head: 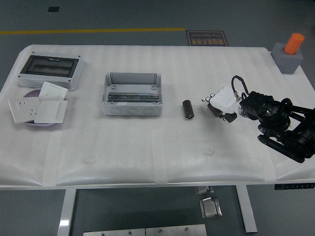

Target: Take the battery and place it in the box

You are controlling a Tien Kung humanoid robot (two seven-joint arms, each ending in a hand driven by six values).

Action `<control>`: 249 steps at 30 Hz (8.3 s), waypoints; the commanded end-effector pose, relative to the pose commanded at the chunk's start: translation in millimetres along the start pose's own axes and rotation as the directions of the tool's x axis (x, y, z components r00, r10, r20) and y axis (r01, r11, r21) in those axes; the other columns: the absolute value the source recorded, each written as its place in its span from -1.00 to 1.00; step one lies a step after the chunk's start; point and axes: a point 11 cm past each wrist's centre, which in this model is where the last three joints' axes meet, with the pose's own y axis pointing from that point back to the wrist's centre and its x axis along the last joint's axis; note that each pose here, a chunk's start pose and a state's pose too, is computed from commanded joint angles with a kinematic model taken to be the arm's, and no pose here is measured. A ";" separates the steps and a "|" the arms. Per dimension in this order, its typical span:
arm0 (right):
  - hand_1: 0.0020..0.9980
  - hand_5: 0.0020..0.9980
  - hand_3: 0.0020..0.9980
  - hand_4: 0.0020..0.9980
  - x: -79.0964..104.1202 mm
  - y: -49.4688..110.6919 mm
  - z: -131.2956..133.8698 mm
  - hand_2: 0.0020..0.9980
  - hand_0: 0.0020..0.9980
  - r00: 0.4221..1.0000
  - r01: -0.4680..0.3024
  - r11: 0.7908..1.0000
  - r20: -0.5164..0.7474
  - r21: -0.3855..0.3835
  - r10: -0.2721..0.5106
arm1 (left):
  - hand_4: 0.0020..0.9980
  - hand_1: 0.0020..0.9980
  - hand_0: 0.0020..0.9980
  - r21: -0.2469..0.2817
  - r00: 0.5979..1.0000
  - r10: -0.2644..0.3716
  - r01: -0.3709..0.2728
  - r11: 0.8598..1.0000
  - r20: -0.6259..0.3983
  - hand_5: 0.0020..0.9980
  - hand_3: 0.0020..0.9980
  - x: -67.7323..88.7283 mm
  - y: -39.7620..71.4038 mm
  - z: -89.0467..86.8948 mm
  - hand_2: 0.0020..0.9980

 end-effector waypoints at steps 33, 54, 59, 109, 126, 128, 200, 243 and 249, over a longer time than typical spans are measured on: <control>0.22 -0.57 0.39 -0.09 -7.4 0.6 1.9 0.46 -0.07 0.999 -0.038 0.999 0.021 0.001 0.038 | 0.04 0.24 0.19 -0.033 1.000 -0.007 0.008 0.999 0.010 -0.17 0.22 -7.0 0.5 3.6 0.00; 0.21 -0.58 0.39 -0.08 109.2 11.1 -49.9 0.45 -0.10 0.853 -0.476 0.879 0.231 -0.019 0.467 | 0.06 0.24 0.19 -0.027 1.000 -0.005 0.006 1.000 0.014 -0.16 0.22 -10.3 0.6 1.4 0.00; 0.22 -0.57 0.39 -0.08 134.9 4.6 -76.1 0.44 -0.10 0.817 -0.524 0.852 0.288 0.007 0.500 | 0.07 0.24 0.19 -0.028 1.000 -0.003 0.003 1.000 0.014 -0.15 0.23 -8.7 0.5 2.5 0.00; 0.98 0.40 1.00 1.00 124.5 -33.9 -96.2 1.00 1.00 0.736 -0.384 0.922 0.590 -0.040 0.332 | 0.08 0.24 0.19 -0.029 1.000 -0.014 0.014 0.999 0.016 -0.15 0.22 -12.1 0.5 7.8 -0.02; 0.76 0.36 0.97 1.00 27.1 0.8 -39.0 0.79 1.00 0.893 -0.242 0.970 0.384 -0.028 0.234 | 0.04 0.24 0.19 -0.036 1.000 -0.007 0.007 0.999 -0.002 -0.16 0.21 -10.5 0.4 9.1 -0.03; 0.76 0.36 0.97 1.00 20.5 0.5 -36.0 0.79 1.00 0.901 -0.227 0.974 0.374 -0.030 0.221 | 0.04 0.24 0.19 -0.036 1.000 -0.007 0.006 0.999 -0.001 -0.16 0.21 -10.4 0.4 9.3 -0.03; 0.51 0.13 0.76 0.68 25.5 -29.4 -29.7 0.59 0.71 0.938 -0.144 0.989 0.317 -0.020 0.143 | 0.04 0.24 0.19 -0.060 1.000 -0.001 0.003 0.998 0.027 -0.15 0.22 -6.6 0.4 16.1 -0.04; 0.46 0.13 0.65 0.50 18.6 -30.0 -37.7 0.53 0.65 0.922 -0.161 0.987 0.354 -0.015 0.155 | 0.05 0.24 0.19 -0.088 0.999 0.010 -0.007 0.996 0.030 -0.13 0.22 -4.4 0.8 21.5 -0.02; 0.45 0.13 0.58 0.50 19.7 -30.2 -40.8 0.50 0.64 0.917 -0.164 0.986 0.366 -0.009 0.156 | 0.05 0.24 0.19 -0.088 1.000 0.007 -0.005 0.996 0.028 -0.13 0.22 -5.6 0.8 20.1 -0.02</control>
